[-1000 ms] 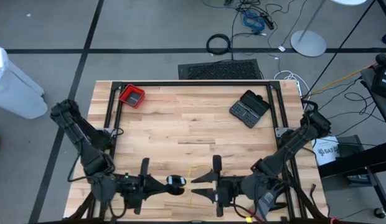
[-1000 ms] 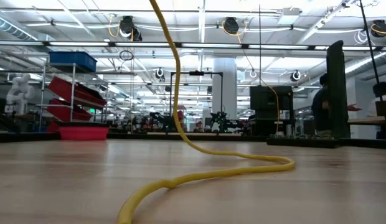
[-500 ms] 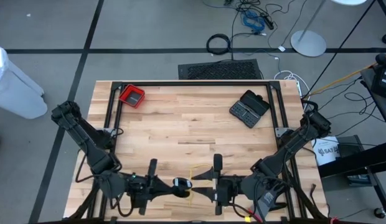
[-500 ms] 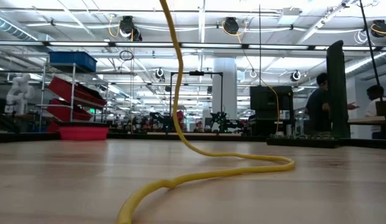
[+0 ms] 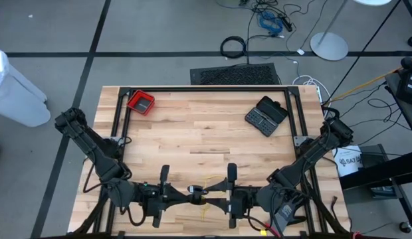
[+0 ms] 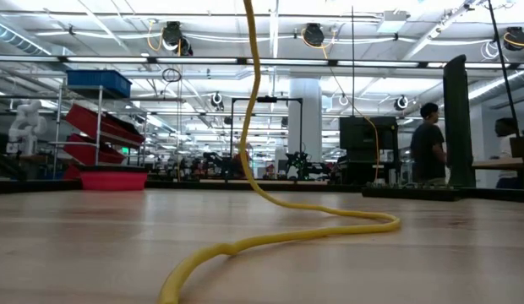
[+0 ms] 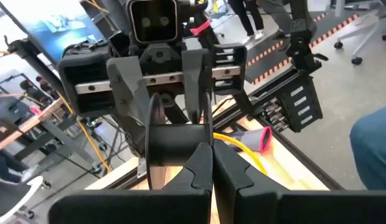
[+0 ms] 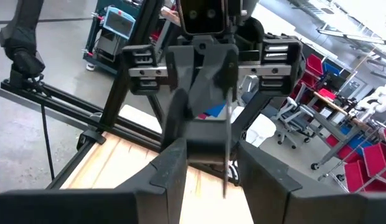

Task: Coil cords
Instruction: Coil the yellow cable wire onto the spool

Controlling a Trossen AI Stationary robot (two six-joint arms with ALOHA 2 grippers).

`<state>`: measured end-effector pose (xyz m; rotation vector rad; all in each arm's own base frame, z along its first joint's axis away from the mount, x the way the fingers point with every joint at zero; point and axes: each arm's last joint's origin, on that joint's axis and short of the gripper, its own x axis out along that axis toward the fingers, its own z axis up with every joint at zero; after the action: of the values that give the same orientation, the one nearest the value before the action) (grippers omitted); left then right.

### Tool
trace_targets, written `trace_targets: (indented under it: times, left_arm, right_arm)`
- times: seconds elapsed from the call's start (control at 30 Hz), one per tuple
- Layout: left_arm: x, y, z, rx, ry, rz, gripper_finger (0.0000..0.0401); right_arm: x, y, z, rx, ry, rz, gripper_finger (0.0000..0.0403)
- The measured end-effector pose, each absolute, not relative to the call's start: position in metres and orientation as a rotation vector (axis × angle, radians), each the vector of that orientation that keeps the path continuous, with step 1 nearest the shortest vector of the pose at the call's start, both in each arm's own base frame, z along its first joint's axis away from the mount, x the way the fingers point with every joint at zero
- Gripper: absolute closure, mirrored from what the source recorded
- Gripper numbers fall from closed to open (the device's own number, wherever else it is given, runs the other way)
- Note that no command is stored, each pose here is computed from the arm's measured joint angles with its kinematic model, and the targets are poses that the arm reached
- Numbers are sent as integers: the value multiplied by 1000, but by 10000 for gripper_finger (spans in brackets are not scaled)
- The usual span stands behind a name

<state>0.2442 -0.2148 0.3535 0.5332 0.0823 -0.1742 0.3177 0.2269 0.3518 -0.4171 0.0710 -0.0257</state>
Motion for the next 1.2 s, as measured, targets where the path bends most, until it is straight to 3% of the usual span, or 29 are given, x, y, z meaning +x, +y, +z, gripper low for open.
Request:
trace_targets:
  times: [0.2,0.43,0.7,0.9,1.2]
  left_arm:
    - [252,-215,346,538,107,-162,401]
    - [253,-213,346,537,110,-154,401]
    - [253,-213,346,539,114,-147,388]
    - [253,-213,348,521,95,-118,343]
    - [250,-213,349,502,109,-2,233]
  right_arm:
    - [321,223,352,-394,74,-40,314]
    - [321,223,351,-399,78,-40,394]
    - [320,221,349,-407,113,-105,402]
    - [318,221,349,-420,121,-167,402]
    - [301,222,364,-395,99,-277,403]
